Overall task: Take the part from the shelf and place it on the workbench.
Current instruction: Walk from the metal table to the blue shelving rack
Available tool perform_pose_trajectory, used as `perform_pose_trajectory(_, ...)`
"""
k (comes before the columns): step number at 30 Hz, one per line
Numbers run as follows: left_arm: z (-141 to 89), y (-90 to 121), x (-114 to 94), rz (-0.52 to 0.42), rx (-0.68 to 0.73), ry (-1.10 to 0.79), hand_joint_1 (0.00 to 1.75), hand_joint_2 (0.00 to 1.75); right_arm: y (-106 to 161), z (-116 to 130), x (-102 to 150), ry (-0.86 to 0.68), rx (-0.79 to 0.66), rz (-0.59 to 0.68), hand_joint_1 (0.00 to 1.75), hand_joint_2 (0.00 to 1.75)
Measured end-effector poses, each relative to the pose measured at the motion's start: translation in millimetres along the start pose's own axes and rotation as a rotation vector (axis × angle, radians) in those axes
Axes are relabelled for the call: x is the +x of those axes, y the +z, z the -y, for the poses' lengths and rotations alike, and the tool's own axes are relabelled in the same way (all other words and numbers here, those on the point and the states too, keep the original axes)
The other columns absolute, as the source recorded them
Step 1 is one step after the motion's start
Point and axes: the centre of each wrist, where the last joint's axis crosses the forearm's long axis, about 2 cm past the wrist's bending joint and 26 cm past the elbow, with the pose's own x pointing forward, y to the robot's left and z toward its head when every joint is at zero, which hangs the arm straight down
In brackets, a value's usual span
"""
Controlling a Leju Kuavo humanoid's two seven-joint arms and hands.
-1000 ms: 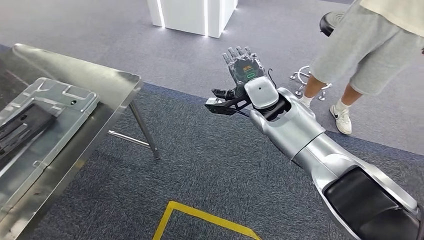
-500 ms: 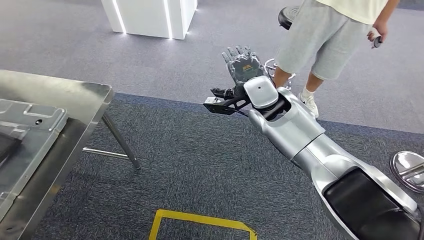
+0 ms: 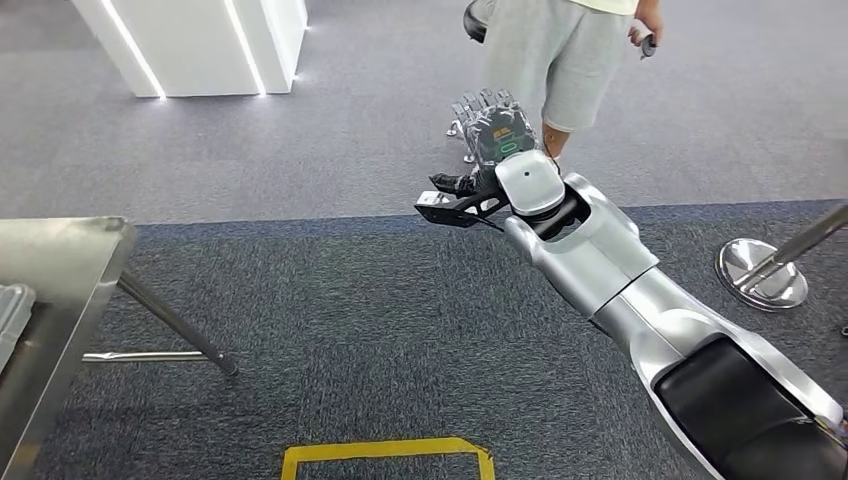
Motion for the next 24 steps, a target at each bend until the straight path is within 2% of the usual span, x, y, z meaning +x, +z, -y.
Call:
perform_pose_trajectory(11,-0.1,-0.2,0.6,-0.003,-0.001,-0.007,0.00,0.00,0.8,-1.6,-11.2,0.002,-0.002,-0.030,0.00,0.00)
perform_pose_trajectory(16,-0.1,-0.1,0.3,0.001,-0.001,-0.011,0.00,0.00,2.8,-10.5,-15.8,0.016,0.011,-0.056,0.00,0.00)
perform_pose_trajectory(20,0.1,-0.1,0.5,0.004,-0.002,-0.012,0.00,1.75,3.4,-9.6,-19.7,0.019,0.004,-0.067,0.00,0.00)
perform_pose_trajectory(24,1.9,-0.7,3.0,0.010,-0.006,-0.014,0.00,1.75,3.6,-5.7,-22.3,0.022,-0.009,-0.077,0.00,0.00)
